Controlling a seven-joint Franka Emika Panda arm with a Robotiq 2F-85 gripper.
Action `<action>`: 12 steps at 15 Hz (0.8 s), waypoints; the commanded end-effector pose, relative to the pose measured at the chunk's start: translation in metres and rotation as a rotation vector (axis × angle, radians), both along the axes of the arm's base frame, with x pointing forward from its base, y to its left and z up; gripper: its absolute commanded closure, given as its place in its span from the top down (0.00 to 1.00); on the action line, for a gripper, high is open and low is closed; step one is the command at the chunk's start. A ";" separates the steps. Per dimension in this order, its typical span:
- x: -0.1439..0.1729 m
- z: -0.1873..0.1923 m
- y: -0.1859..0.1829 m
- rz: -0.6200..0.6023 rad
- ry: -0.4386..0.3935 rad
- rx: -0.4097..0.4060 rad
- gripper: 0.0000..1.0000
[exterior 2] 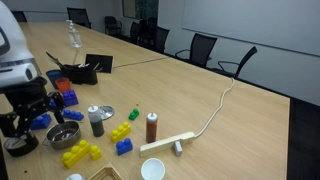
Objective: Move the black masking tape downwards near the edge of the table
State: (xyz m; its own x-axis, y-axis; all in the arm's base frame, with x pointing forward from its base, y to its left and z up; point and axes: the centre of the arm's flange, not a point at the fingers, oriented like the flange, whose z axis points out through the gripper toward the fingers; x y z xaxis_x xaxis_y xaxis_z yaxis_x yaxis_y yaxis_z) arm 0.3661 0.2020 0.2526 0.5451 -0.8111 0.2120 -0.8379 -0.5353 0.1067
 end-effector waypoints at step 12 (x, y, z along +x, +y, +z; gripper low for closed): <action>-0.015 -0.001 -0.006 -0.111 -0.011 0.010 1.00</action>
